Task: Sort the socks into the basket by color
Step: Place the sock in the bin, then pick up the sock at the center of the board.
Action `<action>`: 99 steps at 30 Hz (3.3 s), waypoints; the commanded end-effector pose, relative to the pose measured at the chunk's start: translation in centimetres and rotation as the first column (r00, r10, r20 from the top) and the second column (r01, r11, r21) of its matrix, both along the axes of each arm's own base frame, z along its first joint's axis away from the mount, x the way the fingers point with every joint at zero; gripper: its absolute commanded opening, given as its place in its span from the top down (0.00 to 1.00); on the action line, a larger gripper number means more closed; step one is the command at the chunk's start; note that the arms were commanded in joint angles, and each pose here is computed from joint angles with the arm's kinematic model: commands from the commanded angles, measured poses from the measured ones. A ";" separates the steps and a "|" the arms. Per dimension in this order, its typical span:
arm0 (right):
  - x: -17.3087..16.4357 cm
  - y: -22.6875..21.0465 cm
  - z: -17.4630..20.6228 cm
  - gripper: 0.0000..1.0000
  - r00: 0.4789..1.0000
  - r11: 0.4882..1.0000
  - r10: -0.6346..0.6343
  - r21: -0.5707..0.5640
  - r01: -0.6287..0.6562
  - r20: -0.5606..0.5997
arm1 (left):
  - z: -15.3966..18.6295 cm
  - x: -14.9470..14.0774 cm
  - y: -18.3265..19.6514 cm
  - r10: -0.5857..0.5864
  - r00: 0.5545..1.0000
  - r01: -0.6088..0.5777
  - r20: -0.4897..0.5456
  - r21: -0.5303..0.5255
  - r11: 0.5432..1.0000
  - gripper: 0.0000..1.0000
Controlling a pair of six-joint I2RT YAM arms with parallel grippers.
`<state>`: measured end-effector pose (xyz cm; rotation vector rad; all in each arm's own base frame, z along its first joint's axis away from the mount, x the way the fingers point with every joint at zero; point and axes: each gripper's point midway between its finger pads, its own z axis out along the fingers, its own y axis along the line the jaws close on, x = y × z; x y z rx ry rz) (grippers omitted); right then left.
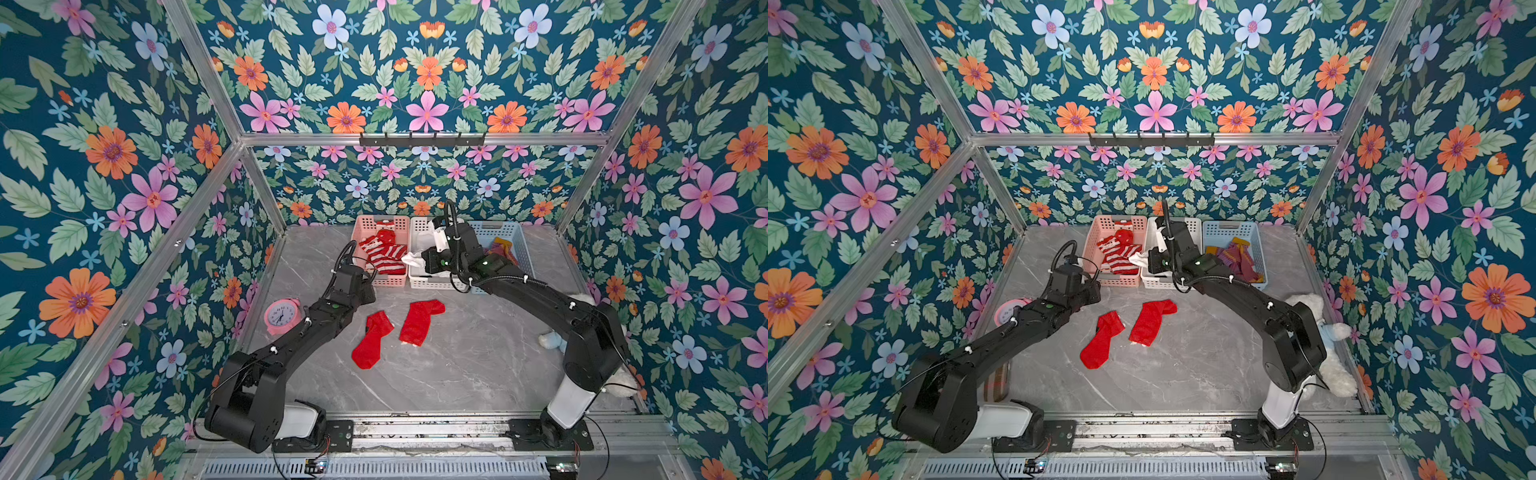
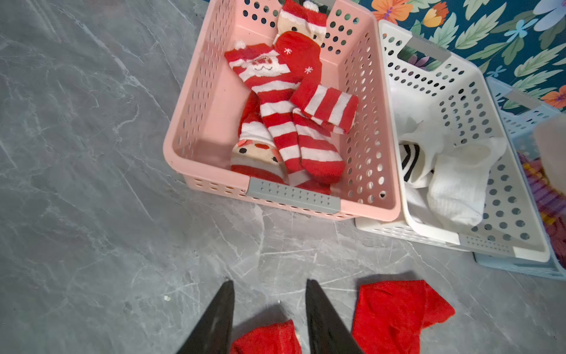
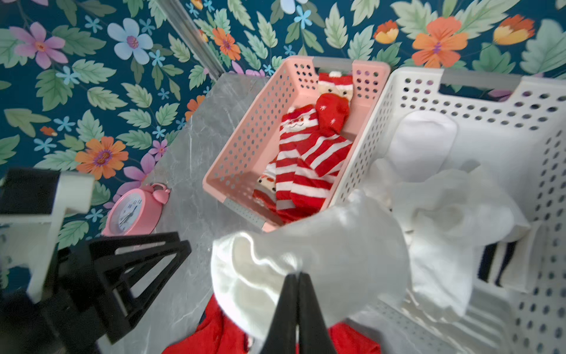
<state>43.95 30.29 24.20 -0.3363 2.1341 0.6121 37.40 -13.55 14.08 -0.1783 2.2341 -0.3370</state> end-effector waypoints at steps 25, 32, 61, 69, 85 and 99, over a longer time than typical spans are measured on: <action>18.0 -6.4 -6.7 0.77 0.976 0.975 -0.201 -0.116 0.190 -0.088 | -1.4 -0.6 -1.7 -0.042 0.998 0.040 -0.040 -0.061 0.997 0.58; 16.3 -6.6 -4.2 0.68 0.978 0.978 -0.200 -0.072 0.195 -0.067 | -2.9 -0.9 -2.9 -0.076 0.994 0.069 -0.079 -0.085 0.994 0.59; 2.2 -9.6 -6.0 0.66 0.965 0.979 -0.193 0.036 0.202 -0.178 | -9.9 -3.6 -5.1 -0.034 0.959 0.064 -0.283 0.098 0.993 0.65; 1.3 -9.0 -7.4 0.66 0.960 0.978 -0.183 0.056 0.199 -0.213 | -9.5 -3.9 -4.5 -0.009 0.961 0.049 -0.277 0.139 0.989 0.62; 0.0 -8.8 -8.6 0.66 0.954 0.977 -0.184 0.060 0.204 -0.236 | -11.3 -4.3 -5.4 -0.042 0.944 0.092 -0.328 0.139 0.986 0.91; -1.7 -9.8 -6.9 0.66 0.959 0.974 -0.199 0.064 0.215 -0.201 | -3.5 -2.4 -5.7 -0.044 0.986 0.060 -0.163 0.095 0.994 1.00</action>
